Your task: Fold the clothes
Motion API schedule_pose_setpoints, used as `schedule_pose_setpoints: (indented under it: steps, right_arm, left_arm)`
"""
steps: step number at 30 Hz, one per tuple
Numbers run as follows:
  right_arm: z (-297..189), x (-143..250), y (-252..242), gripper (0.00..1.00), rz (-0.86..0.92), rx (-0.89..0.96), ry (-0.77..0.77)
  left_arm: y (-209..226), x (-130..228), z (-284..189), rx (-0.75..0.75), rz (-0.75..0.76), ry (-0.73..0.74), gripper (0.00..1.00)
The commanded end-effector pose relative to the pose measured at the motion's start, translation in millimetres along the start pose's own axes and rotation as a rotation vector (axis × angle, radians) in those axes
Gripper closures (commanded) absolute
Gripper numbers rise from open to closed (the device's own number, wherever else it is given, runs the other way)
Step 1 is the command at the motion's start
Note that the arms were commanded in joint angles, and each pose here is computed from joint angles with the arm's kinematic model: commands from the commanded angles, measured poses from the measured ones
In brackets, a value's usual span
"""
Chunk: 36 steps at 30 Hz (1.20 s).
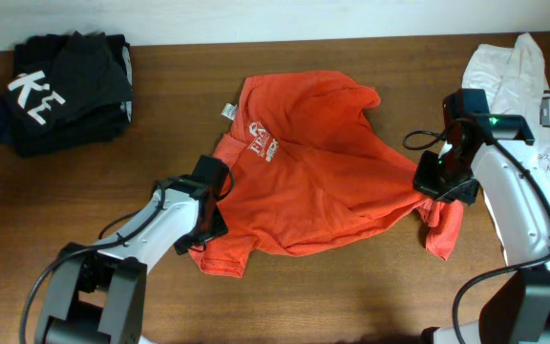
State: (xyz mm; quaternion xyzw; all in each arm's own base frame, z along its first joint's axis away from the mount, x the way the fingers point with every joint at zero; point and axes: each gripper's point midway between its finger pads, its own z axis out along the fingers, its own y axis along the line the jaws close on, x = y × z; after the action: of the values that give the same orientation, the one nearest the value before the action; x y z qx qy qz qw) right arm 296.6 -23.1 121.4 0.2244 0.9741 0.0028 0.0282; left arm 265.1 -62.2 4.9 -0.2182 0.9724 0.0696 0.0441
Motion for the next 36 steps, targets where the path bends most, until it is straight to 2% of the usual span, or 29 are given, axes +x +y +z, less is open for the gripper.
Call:
schedule_pose_setpoints:
  steps: [1,3,6,10,12,16,18,20,22,23,28,30,32,36]
  right_arm:
    - [-10.0,-4.8,0.3,0.95,0.000,-0.009,-0.034]
    - [-10.0,-4.7,0.3,0.95,-0.001,-0.009,-0.034]
    - [-10.0,-4.6,0.3,0.95,-0.001,-0.010,-0.033]
    - [-9.9,-3.0,0.1,0.95,0.000,-0.009,-0.027]
    - [-9.9,-2.1,-0.2,0.95,0.000,-0.008,-0.023]
    - [-10.0,4.0,-1.7,0.96,0.000,-0.003,0.002]
    - [-10.0,4.1,-1.4,0.84,0.000,-0.006,0.003]
    - [-10.0,4.9,-1.6,0.81,0.000,-0.005,0.006]
    - [-10.0,5.8,-2.0,0.33,0.000,-0.003,0.009]
    - [-9.4,6.4,-1.4,0.27,0.000,-0.007,0.012]
    - [14.9,21.9,-3.7,0.28,0.032,-0.006,0.067]
    - [28.3,30.4,-7.0,0.37,0.056,0.004,0.092]
    - [35.2,39.2,-10.4,0.42,0.052,0.016,0.121]
    - [56.5,43.3,-14.6,0.41,0.057,0.028,0.111]
  left_arm:
    - [15.8,-15.6,2.6,-0.046,-0.063,-0.051,0.37]
    - [16.9,-18.3,3.0,-0.043,-0.068,-0.054,0.38]
    - [17.0,-20.1,3.0,-0.045,-0.069,-0.064,0.50]
    - [22.4,-21.7,1.6,-0.074,-0.066,-0.075,0.99]
    - [26.7,-21.6,-8.2,-0.095,-0.062,-0.067,0.99]
    - [35.0,-34.1,-59.7,-0.102,-0.066,-0.111,0.99]
    - [32.4,-43.4,-84.9,-0.049,-0.030,-0.170,0.99]
    - [33.3,-46.1,-98.2,-0.017,-0.041,-0.208,0.99]
    - [38.0,-48.8,-110.5,-0.005,-0.049,-0.251,0.99]
    - [39.1,-49.6,-112.6,-0.005,-0.052,-0.261,0.99]
    - [44.0,-53.3,-113.7,-0.032,-0.056,-0.284,0.99]
    - [49.1,-55.0,-114.5,-0.060,-0.057,-0.298,0.99]
    - [50.2,-55.9,-114.8,-0.066,-0.057,-0.304,0.99]
    - [52.2,-57.4,-115.5,-0.078,-0.058,-0.313,0.99]
